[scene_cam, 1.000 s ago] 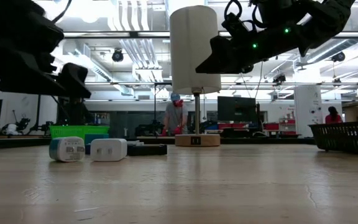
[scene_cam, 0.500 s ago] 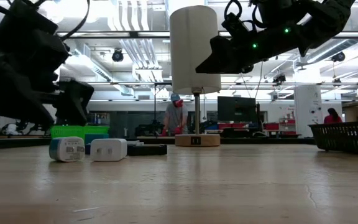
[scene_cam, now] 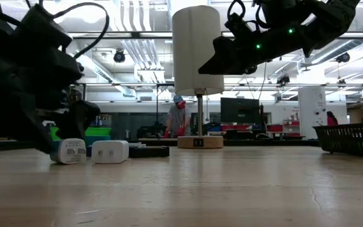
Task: Pick & Place Office items
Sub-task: Put the top blue charger adapter into the black bin
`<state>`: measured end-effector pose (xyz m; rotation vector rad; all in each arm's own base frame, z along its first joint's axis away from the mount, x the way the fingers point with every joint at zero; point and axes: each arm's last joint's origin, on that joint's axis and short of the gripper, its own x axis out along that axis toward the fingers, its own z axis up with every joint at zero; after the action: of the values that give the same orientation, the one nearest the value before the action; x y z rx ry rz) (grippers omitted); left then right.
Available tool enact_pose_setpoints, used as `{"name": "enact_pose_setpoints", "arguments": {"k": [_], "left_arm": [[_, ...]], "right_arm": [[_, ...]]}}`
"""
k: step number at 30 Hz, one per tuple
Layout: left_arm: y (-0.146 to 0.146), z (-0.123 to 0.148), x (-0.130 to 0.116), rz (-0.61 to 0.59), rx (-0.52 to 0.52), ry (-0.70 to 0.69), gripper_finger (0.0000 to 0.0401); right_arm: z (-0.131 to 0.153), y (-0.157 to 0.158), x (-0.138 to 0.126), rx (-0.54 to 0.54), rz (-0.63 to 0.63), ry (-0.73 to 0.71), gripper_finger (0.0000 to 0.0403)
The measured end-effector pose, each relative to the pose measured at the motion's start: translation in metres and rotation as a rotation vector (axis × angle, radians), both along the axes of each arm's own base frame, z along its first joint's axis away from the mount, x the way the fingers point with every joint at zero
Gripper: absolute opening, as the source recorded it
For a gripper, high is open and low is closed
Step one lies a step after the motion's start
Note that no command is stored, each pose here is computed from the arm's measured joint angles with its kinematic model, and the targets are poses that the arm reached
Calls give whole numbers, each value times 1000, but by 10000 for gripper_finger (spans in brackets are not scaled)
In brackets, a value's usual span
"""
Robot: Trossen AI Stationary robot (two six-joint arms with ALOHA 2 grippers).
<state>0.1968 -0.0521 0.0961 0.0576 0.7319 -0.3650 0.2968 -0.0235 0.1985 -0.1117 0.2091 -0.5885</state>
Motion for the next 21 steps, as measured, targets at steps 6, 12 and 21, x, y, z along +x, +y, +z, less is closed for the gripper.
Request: {"name": "enact_pose_setpoints", "arguments": {"k": [6,12,21], "left_arm": [[-1,-4,5,12,-7,26,249],[-2,-6,11,15,-1,34,208],[-2,-6,11,32,12,26,132]], "right_arm": [[0,0,0,0,0,0,253],[0,0,0,0,0,0,248],[0,0,0,0,0,0,253]]}}
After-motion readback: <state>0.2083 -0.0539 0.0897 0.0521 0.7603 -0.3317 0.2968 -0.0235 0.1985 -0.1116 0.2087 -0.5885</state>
